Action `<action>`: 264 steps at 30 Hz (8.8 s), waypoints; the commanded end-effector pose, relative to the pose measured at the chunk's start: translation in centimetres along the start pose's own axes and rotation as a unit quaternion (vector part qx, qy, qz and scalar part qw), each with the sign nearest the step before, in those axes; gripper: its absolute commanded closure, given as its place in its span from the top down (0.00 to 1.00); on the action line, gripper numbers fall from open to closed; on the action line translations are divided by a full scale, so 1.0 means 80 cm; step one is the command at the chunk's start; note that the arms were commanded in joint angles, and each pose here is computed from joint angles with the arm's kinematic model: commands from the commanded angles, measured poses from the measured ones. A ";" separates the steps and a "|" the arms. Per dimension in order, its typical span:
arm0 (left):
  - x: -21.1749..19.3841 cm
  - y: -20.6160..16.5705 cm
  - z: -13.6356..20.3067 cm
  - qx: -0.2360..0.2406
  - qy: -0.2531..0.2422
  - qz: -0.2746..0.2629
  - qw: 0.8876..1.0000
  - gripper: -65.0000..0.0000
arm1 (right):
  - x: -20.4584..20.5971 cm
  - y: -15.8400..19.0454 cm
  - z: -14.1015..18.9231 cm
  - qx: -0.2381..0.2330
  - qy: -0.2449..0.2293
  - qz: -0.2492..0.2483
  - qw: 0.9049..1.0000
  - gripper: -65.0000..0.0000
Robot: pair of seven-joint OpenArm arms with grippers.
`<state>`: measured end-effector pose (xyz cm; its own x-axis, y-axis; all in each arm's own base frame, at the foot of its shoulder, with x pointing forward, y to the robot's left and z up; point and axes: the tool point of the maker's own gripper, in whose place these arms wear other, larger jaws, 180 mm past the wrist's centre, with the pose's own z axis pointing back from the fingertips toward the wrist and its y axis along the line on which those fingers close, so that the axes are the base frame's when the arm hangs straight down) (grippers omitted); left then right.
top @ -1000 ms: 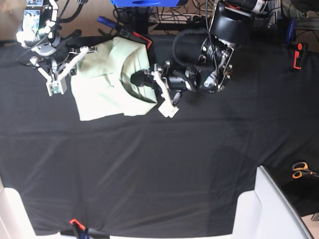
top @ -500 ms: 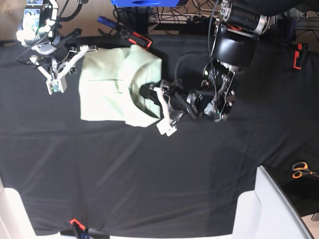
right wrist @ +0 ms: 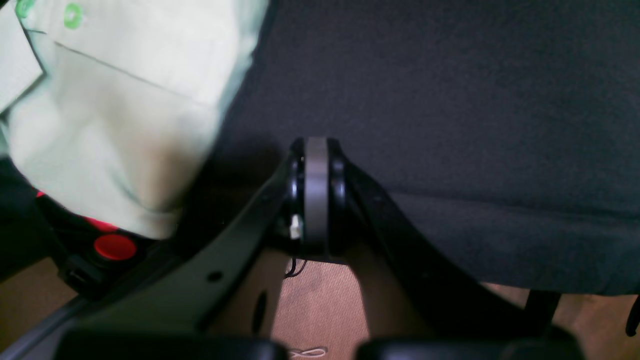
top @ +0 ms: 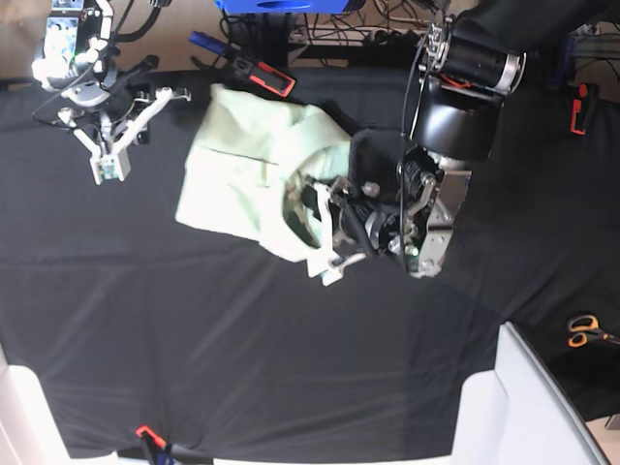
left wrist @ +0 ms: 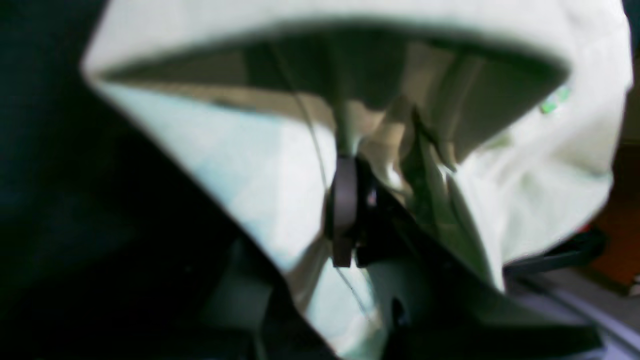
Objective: Fold the T-shirt properly
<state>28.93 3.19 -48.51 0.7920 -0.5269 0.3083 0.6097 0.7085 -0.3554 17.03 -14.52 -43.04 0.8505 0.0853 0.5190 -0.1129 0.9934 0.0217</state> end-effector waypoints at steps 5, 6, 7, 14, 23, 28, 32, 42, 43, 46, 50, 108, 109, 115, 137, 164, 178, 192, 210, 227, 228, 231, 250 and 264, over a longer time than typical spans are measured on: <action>0.037 0.046 0.033 0.085 0.007 -0.048 0.995 0.00 | 0.011 -0.001 0.004 -0.001 -0.017 -0.001 1.000 0.00; 0.039 0.052 0.037 0.099 0.013 -0.056 0.993 0.00 | 0.011 -0.001 0.004 -0.001 -0.017 -0.001 1.000 0.00; 0.042 0.055 0.038 0.109 0.020 -0.067 0.992 0.00 | 0.011 -0.001 0.004 -0.001 -0.017 -0.001 1.000 0.00; 0.066 0.031 0.022 0.143 0.052 -0.191 0.970 0.00 | 0.011 0.000 0.003 0.000 -0.018 -0.001 1.000 0.00; 0.101 0.012 0.011 0.191 0.041 -0.273 0.942 0.00 | 0.010 0.000 0.003 0.000 -0.016 -0.001 1.000 0.00; 0.124 0.006 0.009 0.229 0.035 -0.323 0.918 0.00 | 0.012 0.000 0.003 0.000 -0.018 -0.001 1.000 0.00; 0.143 0.004 0.014 0.248 0.025 -0.349 0.903 0.00 | 0.012 0.000 0.003 0.000 -0.018 -0.001 1.000 0.00; 0.159 0.012 0.008 0.264 0.018 -0.400 0.877 0.00 | 0.014 0.000 0.003 0.000 -0.020 -0.001 1.000 0.00; 0.158 0.012 0.005 0.258 0.017 -0.401 0.879 0.00 | 0.014 0.000 0.003 0.000 -0.020 -0.001 1.000 0.00; 0.161 0.005 -0.002 0.244 -0.002 -0.407 0.880 0.00 | 0.014 0.000 0.003 0.000 -0.020 -0.001 1.000 0.00; 0.175 -0.015 -0.007 0.227 -0.031 -0.415 0.881 0.00 | 0.014 0.000 0.003 0.000 -0.020 -0.001 1.000 0.00; 0.188 -0.069 0.096 0.311 -0.112 -0.390 0.860 0.14 | 0.021 -0.001 0.002 -0.001 -0.024 -0.001 1.000 0.00; 0.172 -0.074 0.085 0.299 -0.103 -0.387 0.866 0.00 | 0.021 -0.001 0.002 -0.001 -0.024 -0.001 1.000 0.00; 0.108 -0.081 0.061 0.273 -0.087 -0.349 0.892 0.00 | 0.021 -0.002 0.002 -0.002 -0.023 0.001 1.000 0.00; -0.043 -0.056 0.032 0.221 -0.005 -0.309 0.925 0.00 | 0.021 -0.009 0.002 -0.008 -0.025 0.001 1.000 0.00; -0.037 -0.044 0.028 0.234 -0.010 -0.286 0.929 0.00 | 0.034 -0.007 0.000 -0.006 -0.035 0.005 0.999 0.00; -0.148 0.073 0.178 0.391 0.016 -0.123 0.912 0.00 | 0.093 0.003 -0.003 0.020 -0.086 0.049 0.995 0.00; -0.266 0.066 0.161 0.353 0.013 -0.073 0.933 0.00 | 0.085 0.090 -0.033 0.143 -0.092 0.088 0.982 0.00; -0.284 -0.005 0.148 0.285 -0.059 -0.058 0.955 0.00 | 0.022 0.103 -0.020 0.171 -0.095 0.063 0.979 0.00; -0.460 -0.110 0.105 0.176 0.050 0.027 0.983 0.00 | -0.226 0.003 0.064 0.054 0.158 -0.029 0.986 0.00; -0.471 -0.110 0.095 0.168 0.059 0.041 0.983 0.00 | -0.246 0.005 0.059 0.058 0.175 -0.041 0.982 0.00; -0.505 -0.107 0.056 0.142 0.081 0.096 0.982 0.00 | -0.292 0.015 0.030 0.071 0.206 -0.083 0.972 0.00; -0.443 -0.058 -0.096 0.128 -0.048 0.291 0.947 0.00 | -0.365 0.029 -0.091 0.133 0.189 -0.072 0.970 0.00; -0.433 -0.045 -0.094 0.136 -0.059 0.286 0.947 0.00 | -0.369 0.002 -0.087 0.129 0.200 -0.039 0.970 0.00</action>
<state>-0.15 15.05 -64.65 0.9718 0.0212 0.2349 0.0414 0.9651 -0.2586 -4.04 -15.79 -64.36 0.9862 0.0876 0.1404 -0.1258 0.9481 0.2920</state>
